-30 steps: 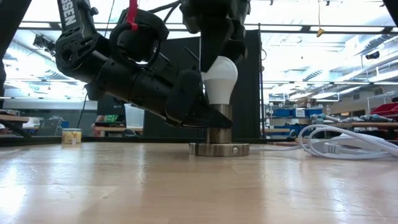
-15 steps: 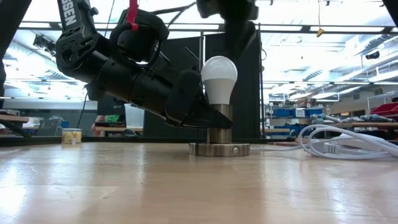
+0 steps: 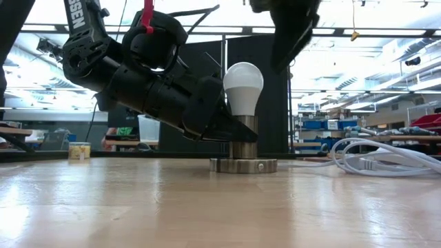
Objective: Screw lightbulb
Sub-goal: Insert the lightbulb into the lamp
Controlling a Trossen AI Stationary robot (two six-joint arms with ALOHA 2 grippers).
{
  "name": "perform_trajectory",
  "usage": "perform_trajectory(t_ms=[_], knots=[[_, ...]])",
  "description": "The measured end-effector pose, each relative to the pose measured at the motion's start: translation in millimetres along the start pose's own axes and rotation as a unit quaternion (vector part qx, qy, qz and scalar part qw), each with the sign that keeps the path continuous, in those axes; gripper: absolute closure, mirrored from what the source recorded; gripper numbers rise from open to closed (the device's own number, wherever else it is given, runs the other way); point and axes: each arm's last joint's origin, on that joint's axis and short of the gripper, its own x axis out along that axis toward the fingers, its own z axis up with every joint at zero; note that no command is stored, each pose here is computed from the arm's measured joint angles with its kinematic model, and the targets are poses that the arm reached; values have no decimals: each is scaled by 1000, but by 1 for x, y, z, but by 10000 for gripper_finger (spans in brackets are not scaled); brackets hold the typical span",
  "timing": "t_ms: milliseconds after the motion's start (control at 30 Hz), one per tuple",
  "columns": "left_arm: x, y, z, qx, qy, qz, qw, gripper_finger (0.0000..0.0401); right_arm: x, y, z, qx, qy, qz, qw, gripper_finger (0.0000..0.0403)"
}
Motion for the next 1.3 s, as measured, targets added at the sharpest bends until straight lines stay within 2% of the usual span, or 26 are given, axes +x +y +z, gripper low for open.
perform_trajectory(t_ms=[233, 400, 567, 700, 933, 1100, 1167, 1300], knots=[[0, 0, 0, -1, -2, -2, 1000, 208, 43, 1, -52, 61, -134, 73, 986, 104], [0, 0, 0, -1, -2, -2, 1000, 208, 70, 5, -67, 56, -204, 103, 972, 105], [0, 0, 1, -1, -3, -2, 1000, 208, 76, 12, -60, 15, -219, 106, 970, 101], [0, 0, 0, -1, -2, -2, 1000, 208, 76, 18, -52, 6, -220, 122, 968, 95], [0, -1, 0, -2, -2, 3, 1000, 208, 71, 29, -59, 12, -178, 173, 969, 94], [0, 1, 0, -5, -3, 16, 1000, 208, 62, 43, -64, -5, -169, 240, 956, 94], [0, 1, 0, -5, -3, 16, 1000, 208, 61, 42, -68, 1, -160, 218, 963, 94], [0, 1, 1, -5, -4, 11, 1000, 208, 68, 29, -71, 34, -151, 118, 981, 94]])
